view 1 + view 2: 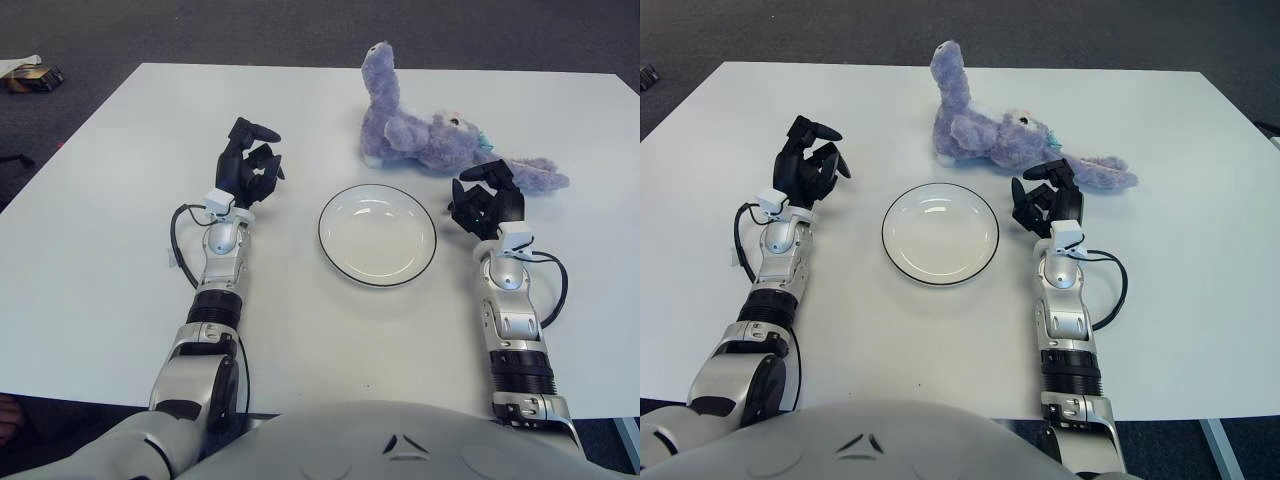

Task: Put the doll into the plate.

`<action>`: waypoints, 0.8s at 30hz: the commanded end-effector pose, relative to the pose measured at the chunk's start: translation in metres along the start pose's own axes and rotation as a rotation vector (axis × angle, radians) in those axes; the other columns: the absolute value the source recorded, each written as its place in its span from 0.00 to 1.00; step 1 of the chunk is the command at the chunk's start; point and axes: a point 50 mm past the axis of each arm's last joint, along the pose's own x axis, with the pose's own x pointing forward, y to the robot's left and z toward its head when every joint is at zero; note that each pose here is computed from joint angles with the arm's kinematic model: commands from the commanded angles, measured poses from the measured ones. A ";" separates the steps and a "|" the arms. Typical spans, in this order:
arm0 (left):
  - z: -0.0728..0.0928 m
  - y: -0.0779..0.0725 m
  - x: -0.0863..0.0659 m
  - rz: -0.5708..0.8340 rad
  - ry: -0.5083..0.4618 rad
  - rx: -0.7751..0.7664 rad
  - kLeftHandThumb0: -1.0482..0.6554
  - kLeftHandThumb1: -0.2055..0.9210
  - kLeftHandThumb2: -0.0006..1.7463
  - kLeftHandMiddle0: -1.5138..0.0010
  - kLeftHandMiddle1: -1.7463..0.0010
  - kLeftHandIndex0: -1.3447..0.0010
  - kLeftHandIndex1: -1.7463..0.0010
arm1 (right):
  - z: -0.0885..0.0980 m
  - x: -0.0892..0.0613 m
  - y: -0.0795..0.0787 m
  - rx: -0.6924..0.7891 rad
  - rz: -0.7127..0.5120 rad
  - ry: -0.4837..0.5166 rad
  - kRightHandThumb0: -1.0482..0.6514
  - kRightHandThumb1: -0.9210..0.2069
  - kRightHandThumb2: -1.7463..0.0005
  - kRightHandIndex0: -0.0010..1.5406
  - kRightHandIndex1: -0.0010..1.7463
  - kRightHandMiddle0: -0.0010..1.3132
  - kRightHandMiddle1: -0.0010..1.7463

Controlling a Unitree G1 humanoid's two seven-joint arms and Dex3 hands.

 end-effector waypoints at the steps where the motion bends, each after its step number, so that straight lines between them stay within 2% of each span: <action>1: -0.033 0.003 -0.040 0.020 0.188 0.012 0.41 1.00 0.18 0.37 0.00 0.69 0.13 | -0.022 -0.020 -0.003 0.016 -0.031 0.096 0.40 0.05 0.77 0.54 0.87 0.33 0.88; 12: -0.033 0.002 -0.040 0.021 0.189 0.012 0.41 1.00 0.18 0.37 0.00 0.69 0.13 | -0.014 -0.020 -0.006 0.014 -0.036 0.060 0.40 0.04 0.78 0.54 0.87 0.33 0.88; 19: -0.033 0.002 -0.040 0.021 0.190 0.011 0.41 1.00 0.18 0.37 0.00 0.69 0.13 | -0.002 -0.023 -0.009 -0.169 -0.077 -0.091 0.40 0.01 0.81 0.54 0.87 0.33 0.87; 24: -0.034 0.002 -0.040 0.021 0.190 0.011 0.41 1.00 0.18 0.37 0.00 0.69 0.12 | 0.002 -0.023 -0.009 -0.207 -0.101 -0.153 0.40 0.00 0.82 0.53 0.87 0.33 0.87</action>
